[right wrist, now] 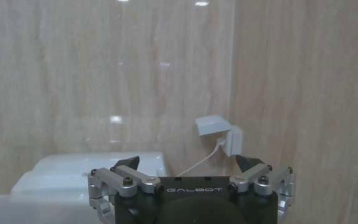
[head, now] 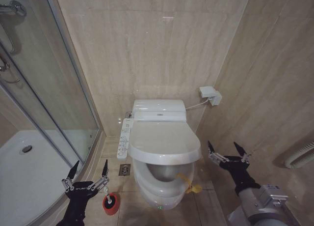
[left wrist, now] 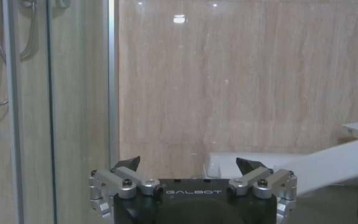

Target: Open the toilet lid, clean the toilet bowl with a toilet brush, close the toilet lid, and flush.

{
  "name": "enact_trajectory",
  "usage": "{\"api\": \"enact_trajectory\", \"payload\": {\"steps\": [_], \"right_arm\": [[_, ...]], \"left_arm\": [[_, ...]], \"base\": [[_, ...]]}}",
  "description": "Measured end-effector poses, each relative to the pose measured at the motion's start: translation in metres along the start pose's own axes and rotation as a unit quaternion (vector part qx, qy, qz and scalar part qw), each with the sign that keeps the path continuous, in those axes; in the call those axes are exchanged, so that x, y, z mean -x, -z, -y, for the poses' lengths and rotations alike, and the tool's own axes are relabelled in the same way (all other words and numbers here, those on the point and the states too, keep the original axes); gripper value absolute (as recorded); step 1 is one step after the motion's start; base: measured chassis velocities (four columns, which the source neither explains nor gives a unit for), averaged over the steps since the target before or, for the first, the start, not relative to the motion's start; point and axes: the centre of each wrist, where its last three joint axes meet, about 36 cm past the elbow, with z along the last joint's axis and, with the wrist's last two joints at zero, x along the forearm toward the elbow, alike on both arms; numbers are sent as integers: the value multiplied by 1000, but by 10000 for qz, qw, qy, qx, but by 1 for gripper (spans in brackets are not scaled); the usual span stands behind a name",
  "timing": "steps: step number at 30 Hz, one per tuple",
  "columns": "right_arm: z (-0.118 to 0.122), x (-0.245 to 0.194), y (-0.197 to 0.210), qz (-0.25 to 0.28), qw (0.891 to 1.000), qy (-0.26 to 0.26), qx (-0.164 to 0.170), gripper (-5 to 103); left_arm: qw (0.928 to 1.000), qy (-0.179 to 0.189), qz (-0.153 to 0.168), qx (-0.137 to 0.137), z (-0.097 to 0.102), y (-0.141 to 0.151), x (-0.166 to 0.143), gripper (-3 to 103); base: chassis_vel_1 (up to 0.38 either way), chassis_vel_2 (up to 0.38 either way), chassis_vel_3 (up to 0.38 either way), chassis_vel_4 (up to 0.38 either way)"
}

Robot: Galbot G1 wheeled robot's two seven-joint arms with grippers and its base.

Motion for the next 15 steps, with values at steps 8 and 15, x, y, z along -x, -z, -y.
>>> {"api": "enact_trajectory", "payload": {"steps": [8, 15], "right_arm": [[-7, -1, -3, 294, 9994, -186, 27, 100], [-6, 8, -12, 598, 9981, 144, -55, 100]], "left_arm": [[10000, 0, 0, 0, 0, 0, 0, 100], [10000, 0, 0, 0, 0, 0, 0, 100]], "base": [[0, 0, 0, 0], [0, 0, 0, 0]]}}
